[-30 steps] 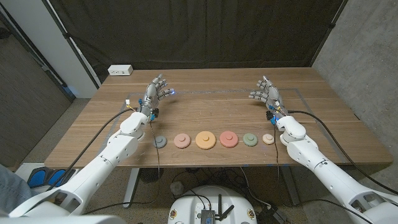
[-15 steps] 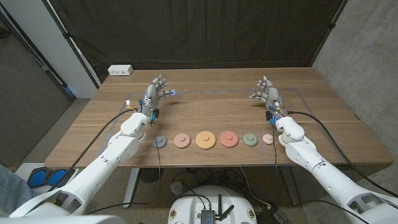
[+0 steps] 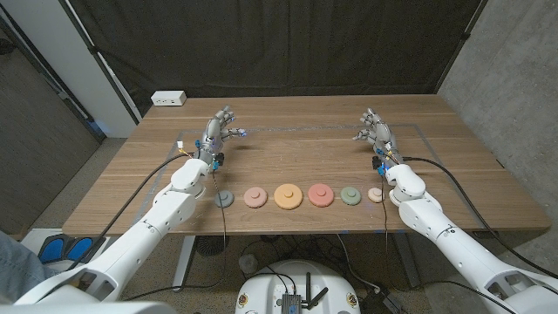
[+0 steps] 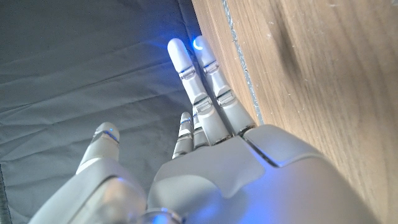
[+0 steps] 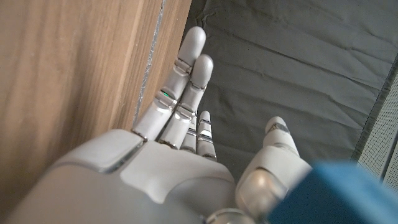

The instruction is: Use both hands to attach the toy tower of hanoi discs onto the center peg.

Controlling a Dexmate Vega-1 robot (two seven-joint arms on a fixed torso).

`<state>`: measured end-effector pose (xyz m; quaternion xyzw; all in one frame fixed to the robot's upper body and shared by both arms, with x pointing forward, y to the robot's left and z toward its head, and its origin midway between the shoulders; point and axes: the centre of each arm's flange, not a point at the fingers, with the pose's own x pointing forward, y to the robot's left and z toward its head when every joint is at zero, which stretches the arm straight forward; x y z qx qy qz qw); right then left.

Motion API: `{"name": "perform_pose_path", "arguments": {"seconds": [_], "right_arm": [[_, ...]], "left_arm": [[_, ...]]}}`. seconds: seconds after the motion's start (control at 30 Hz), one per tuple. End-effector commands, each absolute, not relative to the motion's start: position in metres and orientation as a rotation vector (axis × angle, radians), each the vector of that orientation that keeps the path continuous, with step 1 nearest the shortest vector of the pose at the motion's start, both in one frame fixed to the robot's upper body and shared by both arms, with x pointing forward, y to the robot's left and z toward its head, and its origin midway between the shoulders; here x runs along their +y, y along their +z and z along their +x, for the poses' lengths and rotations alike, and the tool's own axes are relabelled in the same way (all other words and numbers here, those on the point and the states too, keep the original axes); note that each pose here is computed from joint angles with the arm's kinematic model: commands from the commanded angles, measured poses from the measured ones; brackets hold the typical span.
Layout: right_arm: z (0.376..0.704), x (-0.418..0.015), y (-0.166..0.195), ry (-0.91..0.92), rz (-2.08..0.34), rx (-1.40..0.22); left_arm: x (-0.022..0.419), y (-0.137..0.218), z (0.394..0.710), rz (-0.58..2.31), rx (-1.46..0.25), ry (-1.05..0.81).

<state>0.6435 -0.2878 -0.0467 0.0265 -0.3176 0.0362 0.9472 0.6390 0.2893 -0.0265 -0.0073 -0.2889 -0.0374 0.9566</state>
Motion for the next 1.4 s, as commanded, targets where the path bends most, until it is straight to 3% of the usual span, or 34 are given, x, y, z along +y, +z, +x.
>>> {"name": "perform_pose_path", "arguments": {"seconds": [0.03,1.4], "right_arm": [[0.643,-0.287,-0.047,0.041,0.042,-0.645],[0.628,-0.283,-0.050,-0.069,-0.015,-0.638]], "left_arm": [[0.285,-0.030,0.635,-0.014,-0.574,-0.024],[0.290,-0.030,0.628,0.102,-0.607,0.033]]}}
